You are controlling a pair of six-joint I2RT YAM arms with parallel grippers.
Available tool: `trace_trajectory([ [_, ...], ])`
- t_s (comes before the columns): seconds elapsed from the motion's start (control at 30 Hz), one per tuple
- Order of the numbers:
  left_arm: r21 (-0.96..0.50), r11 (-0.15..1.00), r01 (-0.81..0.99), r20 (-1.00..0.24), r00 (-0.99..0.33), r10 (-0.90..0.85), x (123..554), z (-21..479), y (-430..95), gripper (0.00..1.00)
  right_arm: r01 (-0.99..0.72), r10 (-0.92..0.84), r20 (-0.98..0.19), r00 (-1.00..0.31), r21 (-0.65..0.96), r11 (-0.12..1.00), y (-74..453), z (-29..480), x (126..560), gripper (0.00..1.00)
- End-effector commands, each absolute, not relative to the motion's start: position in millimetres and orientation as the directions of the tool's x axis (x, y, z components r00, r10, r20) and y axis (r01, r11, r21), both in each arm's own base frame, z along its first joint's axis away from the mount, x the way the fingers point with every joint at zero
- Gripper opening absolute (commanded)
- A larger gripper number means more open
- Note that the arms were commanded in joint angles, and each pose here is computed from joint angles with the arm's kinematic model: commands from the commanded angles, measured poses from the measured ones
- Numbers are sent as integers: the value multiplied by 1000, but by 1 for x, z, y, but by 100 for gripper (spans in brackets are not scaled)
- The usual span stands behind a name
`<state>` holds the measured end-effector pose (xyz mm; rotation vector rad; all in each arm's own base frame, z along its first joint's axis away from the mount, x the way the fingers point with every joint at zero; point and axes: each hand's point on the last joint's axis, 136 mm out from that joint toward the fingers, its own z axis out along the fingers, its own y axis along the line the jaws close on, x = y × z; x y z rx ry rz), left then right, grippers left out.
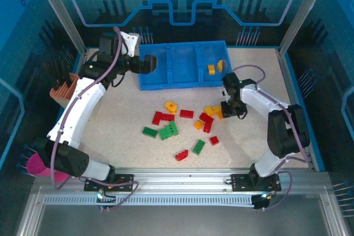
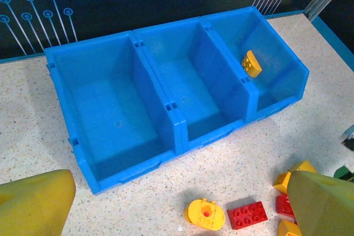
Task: Sort the legos into containers by color
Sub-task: Pick up the lego from the middle-right of the table, then place the lego in the container.
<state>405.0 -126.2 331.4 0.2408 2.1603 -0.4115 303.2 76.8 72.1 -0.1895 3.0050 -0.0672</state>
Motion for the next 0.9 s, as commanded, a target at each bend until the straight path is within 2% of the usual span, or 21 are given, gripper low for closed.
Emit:
trace_trajectory([
  [0.0, -165, 930, 327, -830, -555, 48, 402, 335, -124, 99, -172, -177, -171, -969, -47, 984, 90, 104, 310, 34],
  [0.2, -120, 943, 310, -838, -541, 71, 395, 340, -115, 100, -294, -291, -332, -897, -44, 955, 140, 155, 367, 34],
  [0.43, -95, 957, 275, -867, -495, 56, 396, 346, -102, 100, -384, -339, -531, -777, -27, 923, 207, 200, 448, 34],
  [0.63, -105, 956, 273, -866, -497, 47, 394, 344, -100, 99, -477, -406, -575, -710, -32, 878, 259, 193, 490, 34],
  [0.87, -123, 958, 260, -866, -499, 24, 375, 347, -96, 100, -529, -474, -505, -721, -39, 847, 290, 135, 517, 35],
])
